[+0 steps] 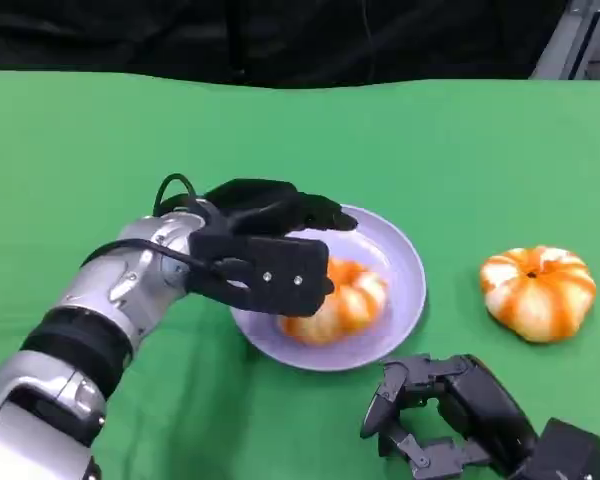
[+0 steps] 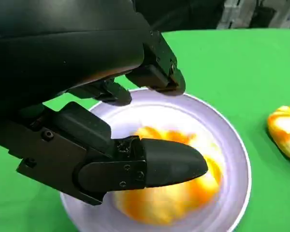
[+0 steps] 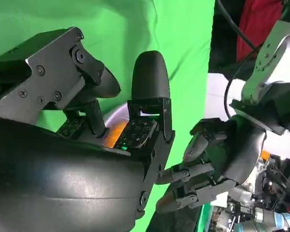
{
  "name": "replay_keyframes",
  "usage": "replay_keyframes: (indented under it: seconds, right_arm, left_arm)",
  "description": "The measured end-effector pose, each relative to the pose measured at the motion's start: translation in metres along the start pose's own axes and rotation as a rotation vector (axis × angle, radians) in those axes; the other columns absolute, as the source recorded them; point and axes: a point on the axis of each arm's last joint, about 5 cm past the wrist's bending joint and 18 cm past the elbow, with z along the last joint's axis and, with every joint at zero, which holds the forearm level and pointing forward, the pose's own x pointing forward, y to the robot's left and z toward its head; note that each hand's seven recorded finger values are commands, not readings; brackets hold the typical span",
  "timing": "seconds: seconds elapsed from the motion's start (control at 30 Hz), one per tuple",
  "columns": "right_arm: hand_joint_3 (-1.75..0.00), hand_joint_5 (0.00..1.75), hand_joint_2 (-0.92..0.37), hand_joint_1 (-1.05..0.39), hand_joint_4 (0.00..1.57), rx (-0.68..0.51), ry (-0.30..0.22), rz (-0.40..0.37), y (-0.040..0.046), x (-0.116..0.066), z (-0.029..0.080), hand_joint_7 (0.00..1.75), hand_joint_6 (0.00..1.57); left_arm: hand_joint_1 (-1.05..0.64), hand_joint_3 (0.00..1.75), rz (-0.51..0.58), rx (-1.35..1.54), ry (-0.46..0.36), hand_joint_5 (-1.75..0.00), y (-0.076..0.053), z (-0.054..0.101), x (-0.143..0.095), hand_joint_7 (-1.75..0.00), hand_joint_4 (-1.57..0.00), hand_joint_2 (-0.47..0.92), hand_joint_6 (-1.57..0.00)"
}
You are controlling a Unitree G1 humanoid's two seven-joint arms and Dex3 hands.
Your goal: Grasp the bread from the table and place it into the plate.
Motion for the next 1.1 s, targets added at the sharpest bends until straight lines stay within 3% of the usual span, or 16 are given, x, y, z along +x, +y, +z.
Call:
replay_keyframes:
  seconds: [0.77,0.9,1.1]
  right_arm:
    - [-1.21,1.37,-0.47,0.09,1.01,0.004,0.011,0.008,0.0006,0.001,0.0,1.02,1.05]
    - [-1.21,1.36,-0.48,0.09,1.01,0.002,0.013,0.009,0.0005,0.001,0.0,1.02,1.04]
    - [-1.2,1.36,-0.48,0.09,1.01,0.002,0.013,0.008,0.0005,0.001,0.0,1.03,1.03]
  left_arm:
    - [-1.04,0.83,0.016,-0.055,-0.031,-0.03,0.007,-0.006,-0.007,-0.01,-0.49,0.92,-0.38]
    - [-0.97,0.8,0.095,-0.156,-0.056,-0.05,0.0,-0.012,-0.015,-0.03,-0.58,0.92,-0.44]
    - [-0.95,0.78,0.197,-0.325,-0.072,-0.03,-0.012,-0.021,-0.025,-0.03,-0.57,0.92,-0.46]
